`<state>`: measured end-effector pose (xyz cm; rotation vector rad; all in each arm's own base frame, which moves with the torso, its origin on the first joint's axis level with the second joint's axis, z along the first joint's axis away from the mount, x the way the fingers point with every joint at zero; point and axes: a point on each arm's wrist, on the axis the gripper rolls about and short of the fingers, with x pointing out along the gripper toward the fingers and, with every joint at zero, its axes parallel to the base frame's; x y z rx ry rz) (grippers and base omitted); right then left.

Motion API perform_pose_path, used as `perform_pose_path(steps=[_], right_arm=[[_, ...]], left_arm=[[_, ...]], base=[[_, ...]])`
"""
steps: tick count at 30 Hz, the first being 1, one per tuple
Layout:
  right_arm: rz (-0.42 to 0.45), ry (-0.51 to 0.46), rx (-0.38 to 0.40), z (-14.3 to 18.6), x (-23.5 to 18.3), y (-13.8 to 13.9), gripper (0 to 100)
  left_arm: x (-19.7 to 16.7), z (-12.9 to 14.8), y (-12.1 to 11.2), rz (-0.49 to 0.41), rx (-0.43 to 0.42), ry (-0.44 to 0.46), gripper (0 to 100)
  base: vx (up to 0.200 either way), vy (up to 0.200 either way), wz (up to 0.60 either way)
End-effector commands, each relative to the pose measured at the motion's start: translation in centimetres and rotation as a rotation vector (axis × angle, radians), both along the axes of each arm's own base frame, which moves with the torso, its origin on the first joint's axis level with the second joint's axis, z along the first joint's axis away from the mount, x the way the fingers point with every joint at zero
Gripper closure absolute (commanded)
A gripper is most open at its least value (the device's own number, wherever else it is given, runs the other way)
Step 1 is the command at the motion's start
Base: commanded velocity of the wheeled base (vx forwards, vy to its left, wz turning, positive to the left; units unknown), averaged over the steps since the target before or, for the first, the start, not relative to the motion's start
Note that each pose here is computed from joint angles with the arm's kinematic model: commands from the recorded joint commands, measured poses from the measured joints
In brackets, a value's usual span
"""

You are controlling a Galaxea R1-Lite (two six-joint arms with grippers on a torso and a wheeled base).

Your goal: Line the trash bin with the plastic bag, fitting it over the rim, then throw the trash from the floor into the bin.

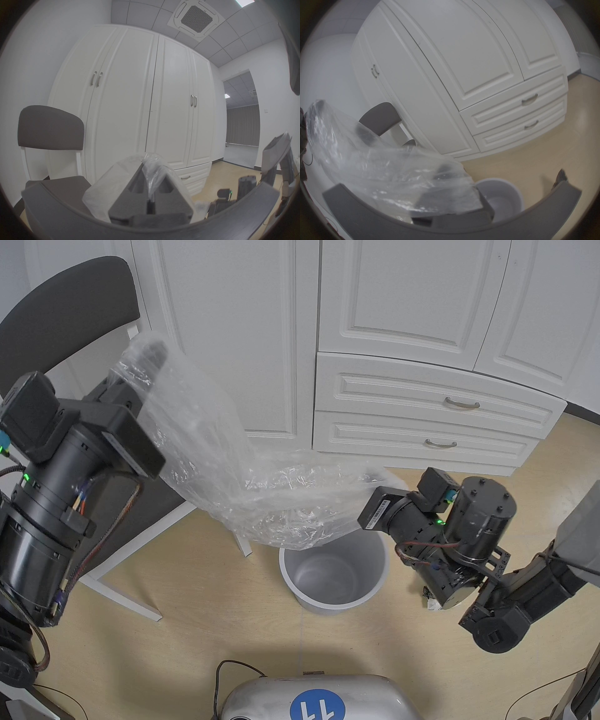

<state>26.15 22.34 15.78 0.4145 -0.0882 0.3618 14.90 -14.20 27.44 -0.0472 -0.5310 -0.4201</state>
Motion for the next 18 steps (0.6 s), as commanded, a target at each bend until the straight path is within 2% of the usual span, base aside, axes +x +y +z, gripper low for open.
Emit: perform_pose_path(steps=[1,7,13,18], right_arm=[[-0.023,-0.064,-0.021,2.6,-1.8,-2.1,100],[-0.072,-0.1,-0.075,3.8,-3.0,-3.2,100],[-0.125,-0.112,-0.168,3.7,-3.8,-4.0,100],[-0.151,-0.102,-0.23,3.1,-3.9,-4.2,100]], left_arm=[[0.6,-1.4,-1.0,-0.014,0.043,0.045,100],[2.0,-3.4,-2.5,-0.02,0.098,0.108,100],[4.9,-7.3,-5.1,-0.036,0.139,0.249,100],[6.9,-9.0,-5.2,0.008,0.162,0.297,100]], base=[[0.0,0.0,0.0],[0.0,0.0,0.0],[0.0,0.0,0.0],[0.0,0.0,0.0]])
